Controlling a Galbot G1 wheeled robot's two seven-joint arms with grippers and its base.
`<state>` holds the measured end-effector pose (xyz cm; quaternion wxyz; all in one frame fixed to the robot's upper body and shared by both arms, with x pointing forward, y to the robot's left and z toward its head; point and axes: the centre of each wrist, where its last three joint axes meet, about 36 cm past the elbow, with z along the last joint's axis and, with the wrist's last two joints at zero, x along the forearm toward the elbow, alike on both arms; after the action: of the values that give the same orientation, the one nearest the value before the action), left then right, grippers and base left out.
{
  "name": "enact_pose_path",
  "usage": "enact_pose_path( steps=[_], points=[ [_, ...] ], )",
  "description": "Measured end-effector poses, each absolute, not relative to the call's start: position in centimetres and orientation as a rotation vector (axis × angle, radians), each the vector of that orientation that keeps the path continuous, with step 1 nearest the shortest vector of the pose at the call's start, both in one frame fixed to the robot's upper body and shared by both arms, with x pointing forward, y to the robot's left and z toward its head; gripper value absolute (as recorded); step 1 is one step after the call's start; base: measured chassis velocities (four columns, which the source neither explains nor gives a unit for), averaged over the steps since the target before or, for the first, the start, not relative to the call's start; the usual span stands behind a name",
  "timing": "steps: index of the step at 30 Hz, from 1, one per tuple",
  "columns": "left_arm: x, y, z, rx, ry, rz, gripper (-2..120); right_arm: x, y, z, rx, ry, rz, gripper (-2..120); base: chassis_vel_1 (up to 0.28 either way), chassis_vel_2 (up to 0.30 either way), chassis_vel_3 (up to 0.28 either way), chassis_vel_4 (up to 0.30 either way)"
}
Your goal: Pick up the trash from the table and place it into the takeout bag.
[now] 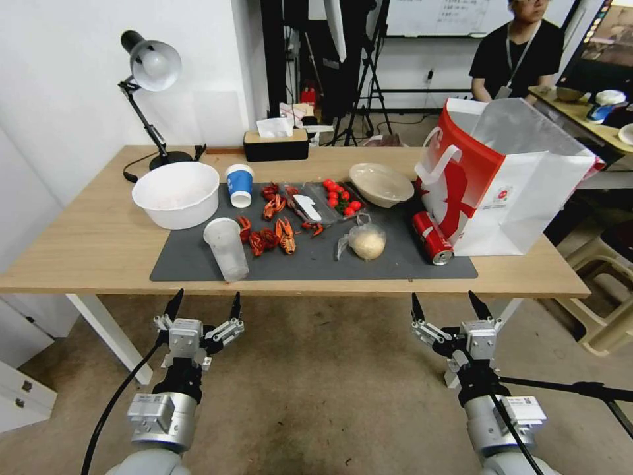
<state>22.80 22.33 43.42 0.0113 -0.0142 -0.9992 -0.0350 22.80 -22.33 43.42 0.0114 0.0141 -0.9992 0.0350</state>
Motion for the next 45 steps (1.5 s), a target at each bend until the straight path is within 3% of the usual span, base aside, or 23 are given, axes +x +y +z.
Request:
enact_pose_path(
  steps=[18, 29, 45],
  points=[
    [22.7, 22.0, 43.6, -0.029, -3.111, -0.086, 100, 22.8, -22.2, 43.5, 0.056, -3.1, 0.104, 100, 0.0, 0.0, 0.0, 0.0],
    [19.9, 16.2, 47.5, 0.145, -2.945, 0.309, 100, 22.2, -20.3, 45.5, 0.277, -2.905, 0.001, 100, 0.0, 0.0, 0.0, 0.0],
    [19.8, 16.2, 47.3, 0.151, -2.967, 0.308, 100, 22.3, -20.4, 45.4, 0.261, -2.917, 0.004, 100, 0.0, 0.0, 0.0, 0.0]
  ],
)
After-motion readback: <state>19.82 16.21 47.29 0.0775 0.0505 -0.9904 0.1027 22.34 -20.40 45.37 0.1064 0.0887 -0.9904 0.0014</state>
